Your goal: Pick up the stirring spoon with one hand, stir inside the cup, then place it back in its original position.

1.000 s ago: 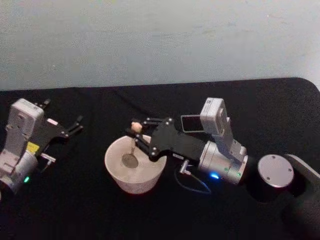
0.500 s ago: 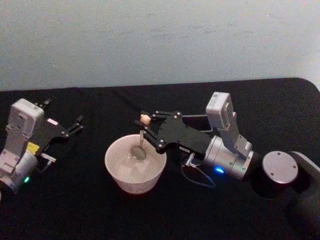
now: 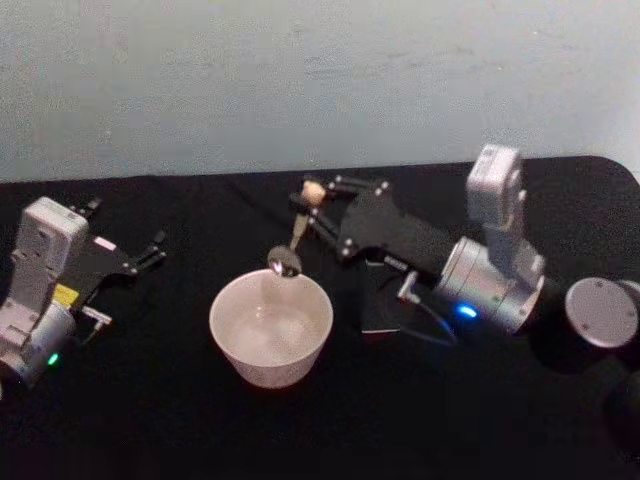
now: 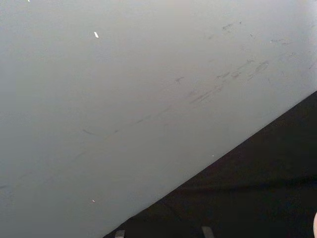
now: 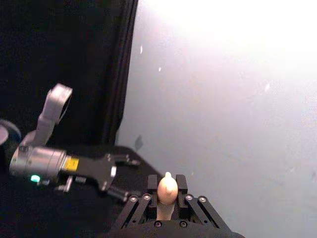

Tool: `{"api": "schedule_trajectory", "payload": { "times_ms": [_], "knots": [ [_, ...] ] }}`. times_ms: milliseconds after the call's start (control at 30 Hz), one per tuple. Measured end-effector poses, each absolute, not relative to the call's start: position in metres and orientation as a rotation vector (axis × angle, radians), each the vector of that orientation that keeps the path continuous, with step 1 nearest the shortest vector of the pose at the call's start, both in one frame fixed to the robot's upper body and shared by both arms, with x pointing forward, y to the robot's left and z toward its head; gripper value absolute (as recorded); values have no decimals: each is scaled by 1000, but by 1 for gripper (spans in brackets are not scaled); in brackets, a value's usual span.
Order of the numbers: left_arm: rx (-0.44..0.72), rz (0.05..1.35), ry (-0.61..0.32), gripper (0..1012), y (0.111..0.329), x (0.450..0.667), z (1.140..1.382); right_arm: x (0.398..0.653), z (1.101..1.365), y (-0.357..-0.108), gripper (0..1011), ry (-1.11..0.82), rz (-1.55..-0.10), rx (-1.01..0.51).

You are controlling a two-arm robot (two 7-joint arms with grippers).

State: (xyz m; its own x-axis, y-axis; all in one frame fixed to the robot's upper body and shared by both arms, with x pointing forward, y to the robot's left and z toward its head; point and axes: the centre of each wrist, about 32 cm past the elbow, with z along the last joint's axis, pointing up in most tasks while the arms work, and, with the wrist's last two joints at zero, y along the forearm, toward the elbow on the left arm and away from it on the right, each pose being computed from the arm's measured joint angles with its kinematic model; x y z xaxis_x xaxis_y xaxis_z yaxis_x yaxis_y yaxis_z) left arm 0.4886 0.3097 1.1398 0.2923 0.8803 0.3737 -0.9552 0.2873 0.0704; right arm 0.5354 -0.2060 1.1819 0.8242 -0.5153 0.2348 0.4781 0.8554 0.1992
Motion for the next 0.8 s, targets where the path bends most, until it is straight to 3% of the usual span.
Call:
{"api": "schedule_trajectory", "payload": {
  "times_ms": [433, 800],
  "knots": [
    [304, 1248, -285, 1001, 310, 489, 1140, 532, 1215, -240, 214, -349, -575, 207],
    [304, 1248, -285, 1001, 310, 489, 1140, 523, 1222, -272, 214, -358, -622, 191]
  ]
}}
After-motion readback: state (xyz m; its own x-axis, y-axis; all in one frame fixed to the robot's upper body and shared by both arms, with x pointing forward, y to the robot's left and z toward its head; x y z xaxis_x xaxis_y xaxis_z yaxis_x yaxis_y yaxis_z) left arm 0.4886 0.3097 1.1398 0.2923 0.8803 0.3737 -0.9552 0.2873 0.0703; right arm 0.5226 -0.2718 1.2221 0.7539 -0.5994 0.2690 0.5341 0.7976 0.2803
